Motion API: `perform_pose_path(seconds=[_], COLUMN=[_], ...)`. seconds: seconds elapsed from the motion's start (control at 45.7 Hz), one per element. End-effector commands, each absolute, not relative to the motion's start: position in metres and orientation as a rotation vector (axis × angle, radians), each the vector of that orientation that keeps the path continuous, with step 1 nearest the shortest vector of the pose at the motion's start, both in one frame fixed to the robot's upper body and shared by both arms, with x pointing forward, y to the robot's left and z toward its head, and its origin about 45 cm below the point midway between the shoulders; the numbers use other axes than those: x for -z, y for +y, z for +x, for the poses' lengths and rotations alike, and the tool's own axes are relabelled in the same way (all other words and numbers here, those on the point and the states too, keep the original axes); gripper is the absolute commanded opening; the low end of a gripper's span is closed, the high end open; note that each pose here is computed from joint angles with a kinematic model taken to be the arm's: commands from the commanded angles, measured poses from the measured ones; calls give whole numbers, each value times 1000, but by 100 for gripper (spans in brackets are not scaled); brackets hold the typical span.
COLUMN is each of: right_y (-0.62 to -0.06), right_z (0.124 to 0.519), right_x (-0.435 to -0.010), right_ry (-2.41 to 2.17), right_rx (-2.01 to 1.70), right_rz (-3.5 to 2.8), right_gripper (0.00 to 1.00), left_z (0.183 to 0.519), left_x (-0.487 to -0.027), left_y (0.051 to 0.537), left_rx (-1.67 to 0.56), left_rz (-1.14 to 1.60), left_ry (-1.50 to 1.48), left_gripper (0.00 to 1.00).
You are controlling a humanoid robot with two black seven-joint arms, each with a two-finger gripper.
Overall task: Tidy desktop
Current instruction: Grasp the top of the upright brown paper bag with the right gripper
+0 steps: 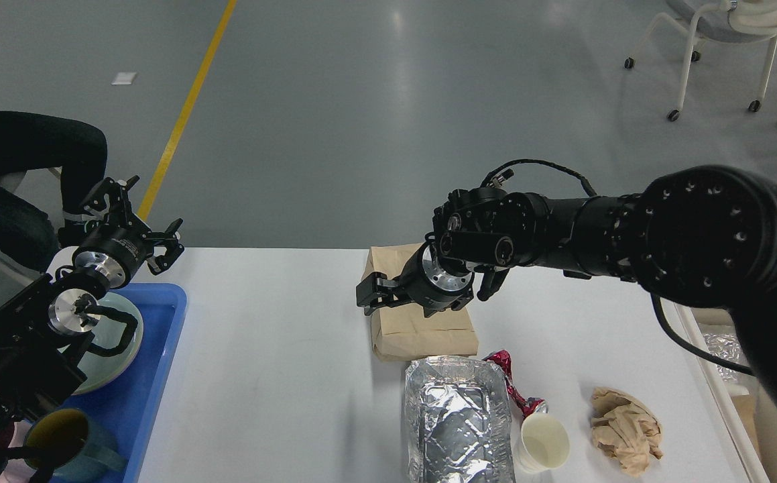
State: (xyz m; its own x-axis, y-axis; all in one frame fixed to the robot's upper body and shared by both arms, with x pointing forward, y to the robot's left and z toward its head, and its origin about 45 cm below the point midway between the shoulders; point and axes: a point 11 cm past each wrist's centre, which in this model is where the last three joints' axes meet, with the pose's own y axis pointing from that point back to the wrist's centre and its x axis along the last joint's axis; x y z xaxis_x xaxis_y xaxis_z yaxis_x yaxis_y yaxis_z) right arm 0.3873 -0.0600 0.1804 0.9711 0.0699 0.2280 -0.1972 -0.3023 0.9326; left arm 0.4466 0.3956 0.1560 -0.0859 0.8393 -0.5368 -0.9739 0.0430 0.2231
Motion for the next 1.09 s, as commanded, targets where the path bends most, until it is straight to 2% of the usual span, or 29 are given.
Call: perform_pose_path(seconds=[0.0, 0.263, 1.073], right_y=[-59, -70, -84], right_z=[382, 379, 382], right_x=[-164, -140, -119], right_ry=[-84, -114, -173], right_rx=[-240, -199, -234], right_rz=[1865, 1866, 1830], right_gripper=[100, 100, 100], left_z=[447, 447, 447], left_x=[-157, -156, -156], left_y=[395, 396, 396], left_rx=[-1538, -1539, -1537], left_rz=[-271, -270, -271], left_ry=[633, 634, 634], left_gripper=[97, 97, 97])
